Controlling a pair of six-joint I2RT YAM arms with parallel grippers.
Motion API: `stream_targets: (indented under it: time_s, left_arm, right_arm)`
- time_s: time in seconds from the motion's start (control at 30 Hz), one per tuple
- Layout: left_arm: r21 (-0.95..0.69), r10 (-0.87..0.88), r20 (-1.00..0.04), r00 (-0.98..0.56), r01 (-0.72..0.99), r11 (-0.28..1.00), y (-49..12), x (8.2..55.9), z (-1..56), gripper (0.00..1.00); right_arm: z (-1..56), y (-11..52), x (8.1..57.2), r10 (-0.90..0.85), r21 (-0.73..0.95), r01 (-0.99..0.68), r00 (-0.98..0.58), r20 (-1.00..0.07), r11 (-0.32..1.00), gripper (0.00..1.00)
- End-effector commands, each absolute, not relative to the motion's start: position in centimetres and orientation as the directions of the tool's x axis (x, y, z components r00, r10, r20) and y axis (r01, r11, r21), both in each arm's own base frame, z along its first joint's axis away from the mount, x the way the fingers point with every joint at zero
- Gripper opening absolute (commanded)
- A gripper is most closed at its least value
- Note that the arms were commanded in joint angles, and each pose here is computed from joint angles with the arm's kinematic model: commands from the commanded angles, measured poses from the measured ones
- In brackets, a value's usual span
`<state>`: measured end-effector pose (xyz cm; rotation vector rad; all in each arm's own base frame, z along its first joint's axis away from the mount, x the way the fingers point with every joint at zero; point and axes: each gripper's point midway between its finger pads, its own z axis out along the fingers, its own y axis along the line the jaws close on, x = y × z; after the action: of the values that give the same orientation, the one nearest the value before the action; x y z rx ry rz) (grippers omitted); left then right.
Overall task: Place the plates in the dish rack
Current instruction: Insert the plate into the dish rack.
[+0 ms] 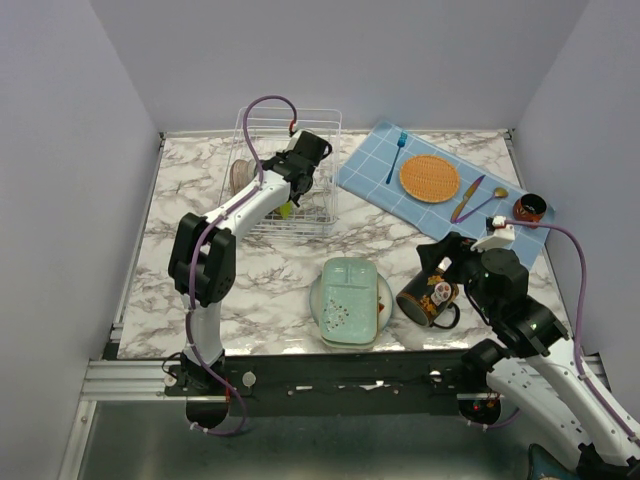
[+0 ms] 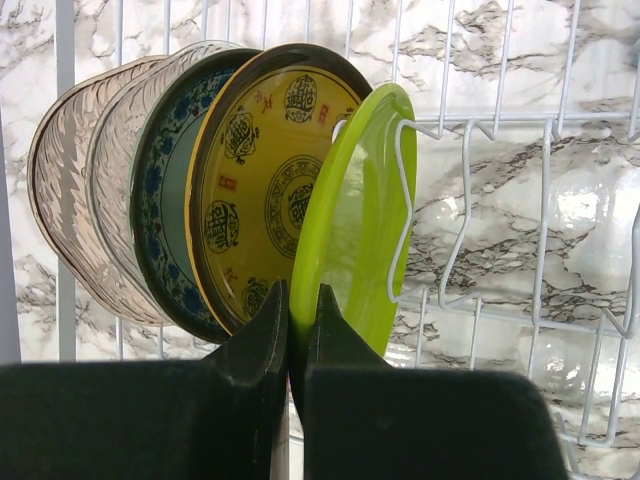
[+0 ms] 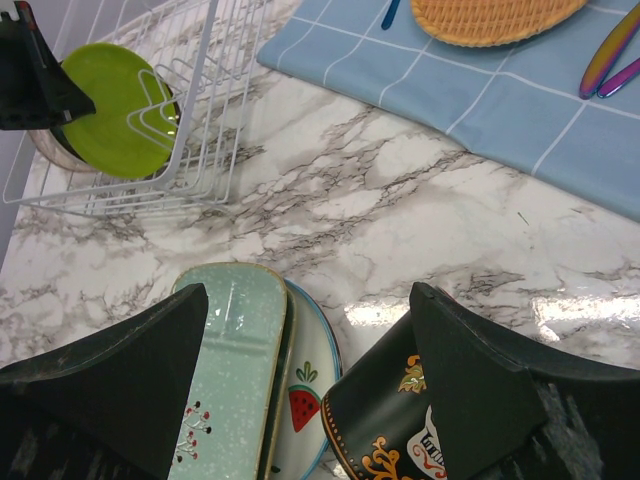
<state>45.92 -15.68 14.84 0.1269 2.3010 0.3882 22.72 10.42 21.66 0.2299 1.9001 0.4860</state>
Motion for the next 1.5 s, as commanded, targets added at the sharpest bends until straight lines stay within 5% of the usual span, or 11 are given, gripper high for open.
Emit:
stream_targets:
  time_s: [0.0,1.27,1.4,1.47]
  left_arm:
    - [0.31,0.2,-0.683,-0.702,-0.031,0.95,-15.5,46.0,13.6,0.0]
    - [0.359,0.21,-0.666,-0.716,-0.06,0.932,-13.3,46.5,13.2,0.29]
    - [0.359,0.208,-0.667,-0.716,-0.064,0.931,-13.1,46.5,13.3,0.26]
    - [0.358,0.207,-0.665,-0.717,-0.063,0.932,-13.1,46.5,13.2,0.13]
  right_arm:
    - [20.8,9.8,22.6,0.373,0.417,-0.04,-0.378,-0.847,0.908,0.9]
    - [20.6,9.8,22.6,0.376,0.42,-0.035,-0.383,-0.844,0.907,0.9]
    - [20.5,9.9,22.7,0.375,0.42,-0.036,-0.387,-0.842,0.907,0.9]
    - [20.6,9.9,22.7,0.377,0.422,-0.036,-0.386,-0.842,0.906,0.9]
